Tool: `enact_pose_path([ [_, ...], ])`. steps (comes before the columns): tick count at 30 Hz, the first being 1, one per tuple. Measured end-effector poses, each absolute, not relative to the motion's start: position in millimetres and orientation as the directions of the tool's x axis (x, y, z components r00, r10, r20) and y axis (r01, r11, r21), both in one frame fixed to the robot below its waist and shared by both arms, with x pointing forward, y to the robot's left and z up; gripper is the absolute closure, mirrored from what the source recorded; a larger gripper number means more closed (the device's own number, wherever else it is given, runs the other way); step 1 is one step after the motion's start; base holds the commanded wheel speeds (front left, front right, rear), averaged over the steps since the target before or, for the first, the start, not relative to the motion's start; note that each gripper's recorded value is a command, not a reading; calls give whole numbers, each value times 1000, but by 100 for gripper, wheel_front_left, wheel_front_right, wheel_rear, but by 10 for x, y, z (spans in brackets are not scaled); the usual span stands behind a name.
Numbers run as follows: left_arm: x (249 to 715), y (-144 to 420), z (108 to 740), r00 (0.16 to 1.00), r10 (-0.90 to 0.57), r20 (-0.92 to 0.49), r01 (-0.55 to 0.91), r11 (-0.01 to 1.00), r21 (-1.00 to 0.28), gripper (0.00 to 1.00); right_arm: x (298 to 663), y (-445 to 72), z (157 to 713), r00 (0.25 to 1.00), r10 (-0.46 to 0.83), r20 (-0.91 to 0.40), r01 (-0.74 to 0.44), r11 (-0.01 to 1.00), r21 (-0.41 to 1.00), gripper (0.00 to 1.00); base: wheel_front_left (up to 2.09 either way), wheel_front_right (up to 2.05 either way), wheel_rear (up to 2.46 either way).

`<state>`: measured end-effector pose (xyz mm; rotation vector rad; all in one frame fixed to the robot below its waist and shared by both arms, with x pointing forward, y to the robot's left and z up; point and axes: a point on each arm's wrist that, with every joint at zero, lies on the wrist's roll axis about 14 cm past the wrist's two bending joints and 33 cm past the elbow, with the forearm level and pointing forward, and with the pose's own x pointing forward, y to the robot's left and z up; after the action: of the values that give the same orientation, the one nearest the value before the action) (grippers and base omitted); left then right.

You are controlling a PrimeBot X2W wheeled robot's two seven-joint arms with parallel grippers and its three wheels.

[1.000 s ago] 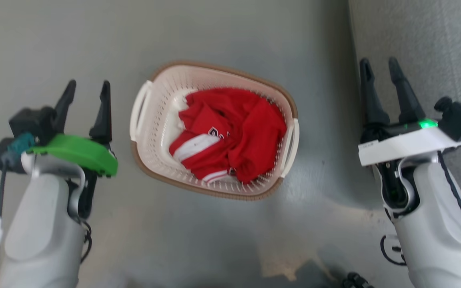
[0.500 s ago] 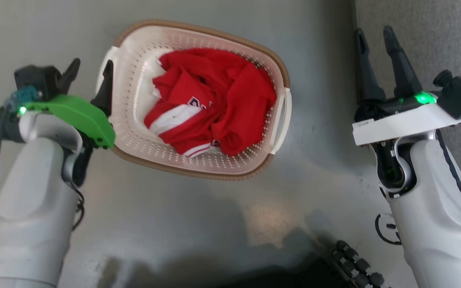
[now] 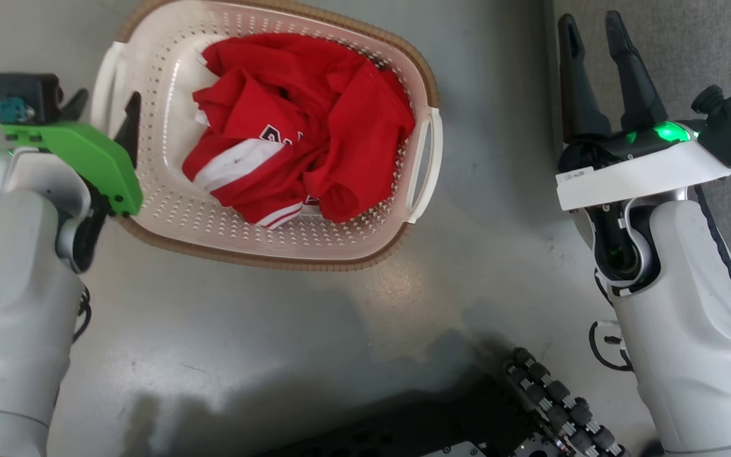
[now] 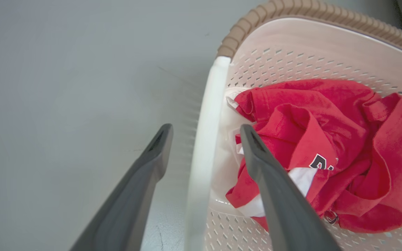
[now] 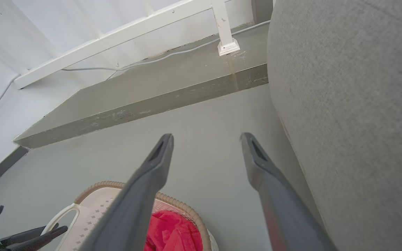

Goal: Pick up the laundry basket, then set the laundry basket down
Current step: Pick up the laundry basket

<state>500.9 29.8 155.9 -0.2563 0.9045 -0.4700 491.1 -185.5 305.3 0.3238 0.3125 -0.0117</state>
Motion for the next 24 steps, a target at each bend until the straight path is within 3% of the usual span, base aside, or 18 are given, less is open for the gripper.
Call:
enact_pose_path([
  [13, 4852, 156, 1255, 422, -518, -744, 284, 855, -434, 0, 4888, -1906, 2912, 942, 24, -334, 91, 942, 324, 0, 0, 0, 0],
  [14, 4865, 157, 1251, 423, -517, -744, 284, 855, -433, 8, 4887, -1908, 2909, 942, 24, -335, 91, 942, 324, 0, 0, 0, 0],
  [15, 4882, 162, 1249, 424, -515, -745, 284, 857, -431, 25, 4886, -1909, 2908, 942, 23, -335, 92, 942, 324, 0, 0, 0, 0],
  [16, 4899, 164, 1251, 426, -514, -744, 285, 857, -429, 51, 4886, -1909, 2906, 942, 23, -335, 92, 942, 324, 0, 0, 0, 0],
  [18, 4930, 162, 1262, 435, -515, -739, 284, 857, -430, 92, 4887, -1907, 2906, 942, 23, -335, 93, 941, 326, 0, 0, 0, 0],
  [19, 4933, 159, 1263, 433, -515, -739, 287, 857, -429, 100, 4890, -1901, 2908, 942, 25, -335, 92, 940, 329, 0, 0, 0, 0],
  [24, 4871, 156, 1253, 415, -517, -749, 278, 856, -437, 100, 4915, -1889, 2934, 944, 28, -327, 87, 939, 332, 0, 0, 0, 0],
])
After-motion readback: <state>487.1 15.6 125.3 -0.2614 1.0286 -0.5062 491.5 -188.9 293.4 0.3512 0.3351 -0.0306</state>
